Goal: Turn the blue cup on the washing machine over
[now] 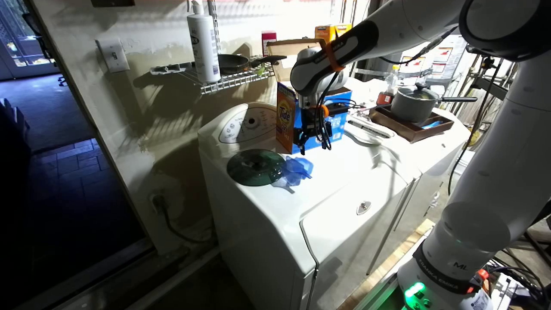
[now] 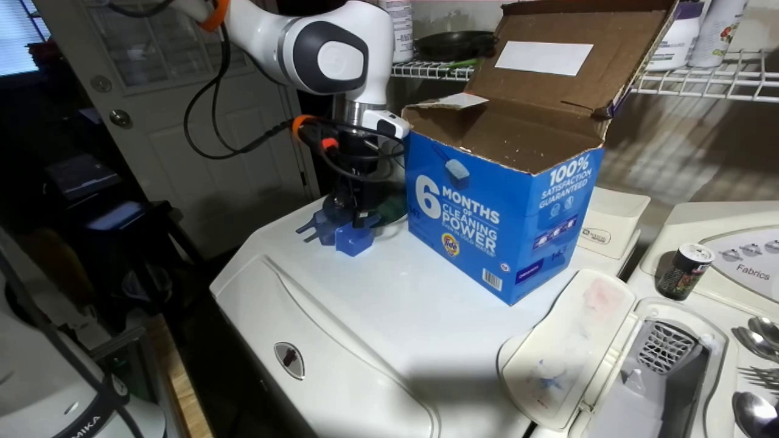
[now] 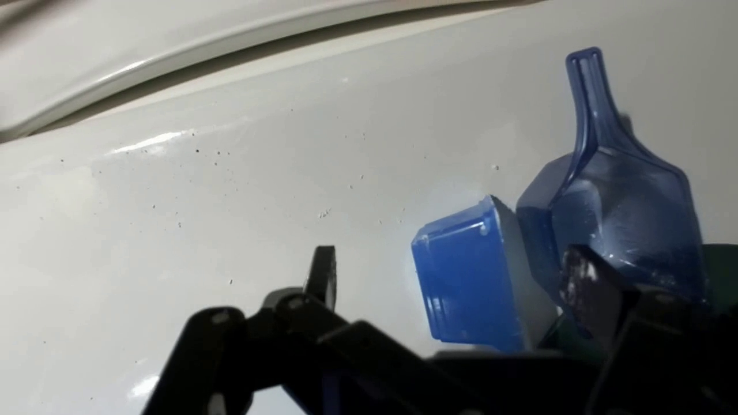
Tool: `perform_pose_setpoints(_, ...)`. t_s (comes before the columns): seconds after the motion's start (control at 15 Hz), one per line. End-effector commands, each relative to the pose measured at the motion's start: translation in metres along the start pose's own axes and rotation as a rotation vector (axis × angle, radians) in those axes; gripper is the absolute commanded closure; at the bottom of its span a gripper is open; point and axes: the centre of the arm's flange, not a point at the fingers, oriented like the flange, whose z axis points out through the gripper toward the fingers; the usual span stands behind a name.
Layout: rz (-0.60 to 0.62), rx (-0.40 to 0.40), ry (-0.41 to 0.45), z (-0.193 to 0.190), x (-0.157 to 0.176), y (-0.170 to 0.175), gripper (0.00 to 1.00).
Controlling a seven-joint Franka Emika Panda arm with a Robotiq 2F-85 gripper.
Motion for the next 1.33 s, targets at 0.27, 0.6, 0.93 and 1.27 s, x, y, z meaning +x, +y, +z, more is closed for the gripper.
perform_pose_setpoints(0.27,-0.003,-0.099,-0.07,0.007,0.022,-0.012,0.0)
perform_pose_setpoints(0.6,-0.031,-0.158,-0.077,0.018,0.033,-0.019,0.0)
perform_pose_setpoints(0.93,-0.053,-0.199,-0.084,0.024,0.037,-0.028,0.0)
perform_pose_setpoints(1.27,-0.068,-0.225,-0.084,0.026,0.039,-0.031,0.0)
